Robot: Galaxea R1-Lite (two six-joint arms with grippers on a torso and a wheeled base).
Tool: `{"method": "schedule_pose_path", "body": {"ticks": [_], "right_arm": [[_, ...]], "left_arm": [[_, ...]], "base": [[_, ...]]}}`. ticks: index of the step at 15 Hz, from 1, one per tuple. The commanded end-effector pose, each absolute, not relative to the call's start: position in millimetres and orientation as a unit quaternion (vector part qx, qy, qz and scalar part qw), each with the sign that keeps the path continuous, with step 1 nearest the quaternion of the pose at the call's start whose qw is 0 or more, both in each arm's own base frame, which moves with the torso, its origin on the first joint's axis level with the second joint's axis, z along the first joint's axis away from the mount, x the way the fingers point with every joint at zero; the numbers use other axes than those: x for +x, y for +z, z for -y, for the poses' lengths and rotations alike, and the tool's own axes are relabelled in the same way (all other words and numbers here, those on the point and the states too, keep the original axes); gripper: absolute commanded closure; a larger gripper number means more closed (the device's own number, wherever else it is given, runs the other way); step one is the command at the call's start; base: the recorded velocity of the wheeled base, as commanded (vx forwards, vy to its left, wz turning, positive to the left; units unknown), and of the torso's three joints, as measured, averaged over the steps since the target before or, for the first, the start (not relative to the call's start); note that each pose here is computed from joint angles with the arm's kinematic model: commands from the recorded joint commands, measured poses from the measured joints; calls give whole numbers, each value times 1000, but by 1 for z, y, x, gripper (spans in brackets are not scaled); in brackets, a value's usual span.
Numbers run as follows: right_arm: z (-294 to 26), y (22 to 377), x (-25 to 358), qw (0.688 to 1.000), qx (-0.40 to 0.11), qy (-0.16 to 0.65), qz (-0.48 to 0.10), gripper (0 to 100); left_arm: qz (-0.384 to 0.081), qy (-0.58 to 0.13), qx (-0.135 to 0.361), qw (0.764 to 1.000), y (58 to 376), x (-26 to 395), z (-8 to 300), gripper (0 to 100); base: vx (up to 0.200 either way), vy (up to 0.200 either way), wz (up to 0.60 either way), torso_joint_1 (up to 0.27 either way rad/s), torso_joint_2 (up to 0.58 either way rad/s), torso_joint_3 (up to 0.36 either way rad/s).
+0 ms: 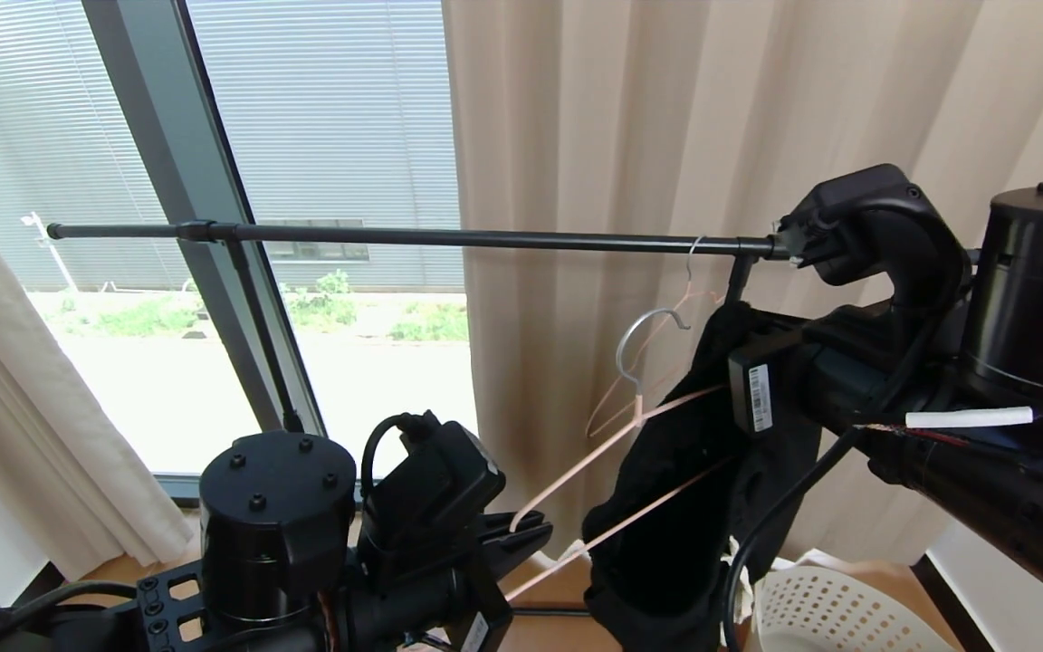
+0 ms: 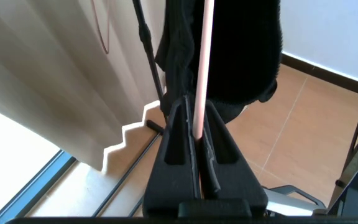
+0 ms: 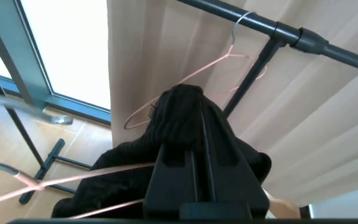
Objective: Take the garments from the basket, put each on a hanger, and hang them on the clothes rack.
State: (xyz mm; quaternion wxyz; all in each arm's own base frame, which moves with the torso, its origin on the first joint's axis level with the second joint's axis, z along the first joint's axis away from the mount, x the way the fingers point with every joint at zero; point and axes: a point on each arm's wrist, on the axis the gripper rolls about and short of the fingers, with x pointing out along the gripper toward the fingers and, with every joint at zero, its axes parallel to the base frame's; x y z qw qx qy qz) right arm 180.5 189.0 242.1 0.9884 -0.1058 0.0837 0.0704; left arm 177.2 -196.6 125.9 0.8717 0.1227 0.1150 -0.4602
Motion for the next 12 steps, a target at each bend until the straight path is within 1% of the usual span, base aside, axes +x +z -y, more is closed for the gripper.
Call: {"method": "schedule_pose_path", "body": {"ticks": [1, 3, 6, 8, 12], "right_arm": [[-187, 250, 180, 991, -92, 67, -73, 100], [-192, 245, 175, 989, -96, 82, -79, 100], [-201, 238, 169, 988, -86, 97, -88, 100], [-211, 234, 160, 986, -69, 121, -92, 100], [-218, 235, 155, 986, -46, 129, -91, 100]], "left_arm": [[-124, -459, 126, 870, 121, 175, 194, 100], [-113, -458, 117, 874, 125, 178, 197, 100], [-100, -457, 112, 877, 125, 178, 196, 100], [-84, -455, 96, 882, 125, 177, 194, 100], [-74, -449, 89, 886, 121, 178, 197, 100]], "base": [[0, 0, 0, 0, 0, 0], [0, 0, 0, 0, 0, 0], [0, 0, 0, 0, 0, 0], [0, 0, 0, 0, 0, 0], [0, 0, 0, 0, 0, 0]]}}
